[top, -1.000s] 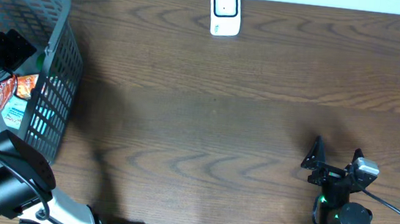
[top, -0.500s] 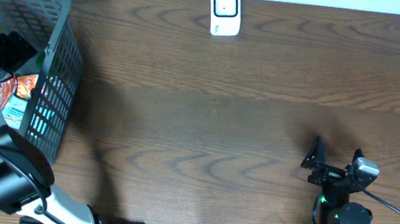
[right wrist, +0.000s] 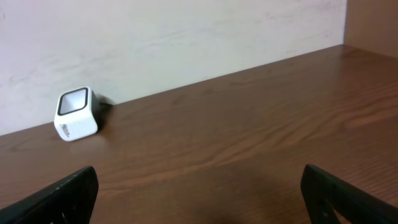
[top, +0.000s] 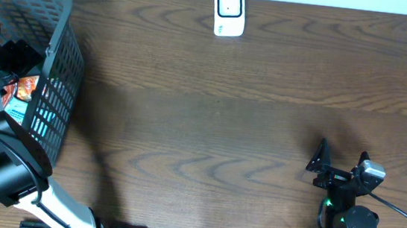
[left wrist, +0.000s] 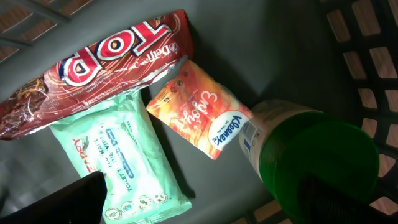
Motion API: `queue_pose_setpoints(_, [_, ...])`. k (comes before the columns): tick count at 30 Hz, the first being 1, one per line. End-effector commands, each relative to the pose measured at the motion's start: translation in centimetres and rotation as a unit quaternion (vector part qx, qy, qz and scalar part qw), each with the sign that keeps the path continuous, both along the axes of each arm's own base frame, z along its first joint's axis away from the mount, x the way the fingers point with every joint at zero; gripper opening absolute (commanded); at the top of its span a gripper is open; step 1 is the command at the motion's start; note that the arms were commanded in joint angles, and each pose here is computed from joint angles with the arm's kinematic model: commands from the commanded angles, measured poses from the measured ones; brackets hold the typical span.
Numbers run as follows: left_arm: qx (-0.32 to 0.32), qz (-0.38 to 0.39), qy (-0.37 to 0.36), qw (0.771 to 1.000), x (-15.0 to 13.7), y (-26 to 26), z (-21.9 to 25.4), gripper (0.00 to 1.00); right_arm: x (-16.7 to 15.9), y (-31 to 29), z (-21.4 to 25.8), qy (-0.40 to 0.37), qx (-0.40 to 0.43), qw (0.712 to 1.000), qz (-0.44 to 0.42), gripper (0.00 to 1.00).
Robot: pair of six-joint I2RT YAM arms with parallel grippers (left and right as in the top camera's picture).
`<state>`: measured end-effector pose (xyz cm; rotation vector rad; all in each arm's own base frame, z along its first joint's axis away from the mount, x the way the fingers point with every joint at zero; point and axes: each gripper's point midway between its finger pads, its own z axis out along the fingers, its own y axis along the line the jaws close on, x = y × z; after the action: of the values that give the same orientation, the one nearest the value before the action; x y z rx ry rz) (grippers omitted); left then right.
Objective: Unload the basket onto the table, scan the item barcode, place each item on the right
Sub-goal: 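Lower the left gripper and grasp the green-lidded jar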
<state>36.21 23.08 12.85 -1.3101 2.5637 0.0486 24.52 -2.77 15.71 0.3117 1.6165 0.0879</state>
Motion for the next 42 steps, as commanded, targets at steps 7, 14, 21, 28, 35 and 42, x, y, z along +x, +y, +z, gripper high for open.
queue_pose_setpoints(7, [0.002,-0.007,0.011,1.000,-0.3,0.0,-0.4,0.98,0.0,-0.2,-0.2,0.003,0.004,1.000,-0.006,0.99])
queue_pose_setpoints(14, [0.002,-0.006,0.011,1.000,-0.3,0.0,-0.4,0.98,0.0,-0.2,-0.2,0.003,0.004,1.000,-0.006,0.99])
queue_pose_setpoints(21, [-0.003,-0.009,0.013,1.000,-0.4,-0.3,-0.5,0.98,0.0,-0.2,-0.2,0.003,0.004,1.000,-0.006,0.99])
queue_pose_setpoints(28, [-0.003,-0.014,0.012,1.000,-0.1,-0.6,-0.5,0.98,0.0,-0.2,-0.2,0.003,0.004,1.000,-0.006,0.99])
queue_pose_setpoints(35, [-0.016,-0.035,-0.022,0.999,1.6,-1.4,-0.2,0.98,0.0,-0.2,-0.2,0.003,0.004,1.000,-0.006,0.99])
queue_pose_setpoints(42, [-0.028,-0.056,-0.059,0.996,3.1,-1.9,0.3,0.98,0.0,-0.2,-0.2,0.003,0.004,1.000,-0.006,0.99])
